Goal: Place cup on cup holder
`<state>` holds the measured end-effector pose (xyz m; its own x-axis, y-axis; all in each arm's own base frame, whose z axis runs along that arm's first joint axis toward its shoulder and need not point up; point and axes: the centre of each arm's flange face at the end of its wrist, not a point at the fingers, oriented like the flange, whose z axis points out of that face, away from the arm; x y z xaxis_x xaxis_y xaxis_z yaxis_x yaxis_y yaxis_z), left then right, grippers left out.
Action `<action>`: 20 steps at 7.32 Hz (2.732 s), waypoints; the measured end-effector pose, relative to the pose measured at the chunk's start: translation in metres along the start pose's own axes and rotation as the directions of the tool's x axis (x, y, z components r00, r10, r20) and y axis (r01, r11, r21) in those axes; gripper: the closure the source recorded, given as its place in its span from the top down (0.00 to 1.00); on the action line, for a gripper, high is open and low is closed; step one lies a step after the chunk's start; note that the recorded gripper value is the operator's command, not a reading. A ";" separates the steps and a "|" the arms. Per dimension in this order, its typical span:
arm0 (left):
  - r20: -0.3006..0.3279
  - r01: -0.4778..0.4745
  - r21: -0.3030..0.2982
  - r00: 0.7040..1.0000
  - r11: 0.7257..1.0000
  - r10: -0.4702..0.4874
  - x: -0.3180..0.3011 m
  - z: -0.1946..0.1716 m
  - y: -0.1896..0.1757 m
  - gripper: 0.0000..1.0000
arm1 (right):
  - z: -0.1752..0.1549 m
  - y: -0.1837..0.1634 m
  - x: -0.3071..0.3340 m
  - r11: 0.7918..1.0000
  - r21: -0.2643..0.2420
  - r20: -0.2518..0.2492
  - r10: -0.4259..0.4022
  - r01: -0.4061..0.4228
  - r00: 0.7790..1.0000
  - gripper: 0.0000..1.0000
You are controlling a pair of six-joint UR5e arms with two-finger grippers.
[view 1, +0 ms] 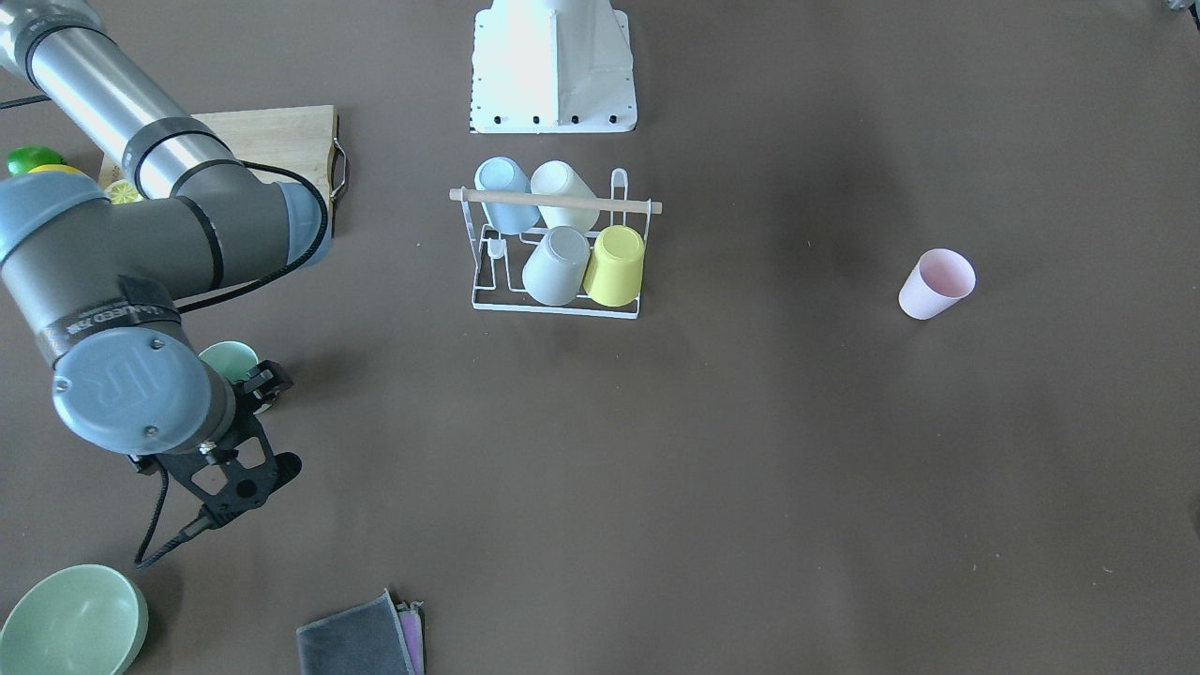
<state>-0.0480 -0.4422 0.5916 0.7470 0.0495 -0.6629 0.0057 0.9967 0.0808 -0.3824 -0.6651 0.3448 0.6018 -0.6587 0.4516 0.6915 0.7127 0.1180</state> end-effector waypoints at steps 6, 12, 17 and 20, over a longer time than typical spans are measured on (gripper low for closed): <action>-0.001 -0.037 -0.119 0.999 0.992 0.037 0.088 -0.009 -0.093 0.98 | 0.065 -0.025 -0.072 0.924 -0.264 -0.115 -0.313 0.275 0.943 1.00; -0.013 -0.073 -0.215 0.997 0.974 0.072 0.166 0.002 -0.157 0.98 | 0.128 -0.014 -0.089 0.854 -0.392 -0.143 -0.423 0.341 0.895 1.00; -0.089 -0.012 -0.324 0.996 0.946 -0.018 0.183 0.043 -0.190 0.98 | 0.144 0.000 -0.073 0.831 -0.421 -0.131 -0.453 0.365 0.882 1.00; -0.078 -0.038 -0.430 0.997 0.902 0.005 0.232 0.100 -0.207 0.98 | 0.147 0.006 -0.063 0.824 -0.425 -0.123 -0.462 0.374 0.878 1.00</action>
<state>0.1906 -0.6435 0.4960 0.6932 0.0596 -0.7183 -0.3091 0.9249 -0.2215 -0.4748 -0.5839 0.4474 0.2585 -0.9374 0.2334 0.9649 0.2387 -0.1097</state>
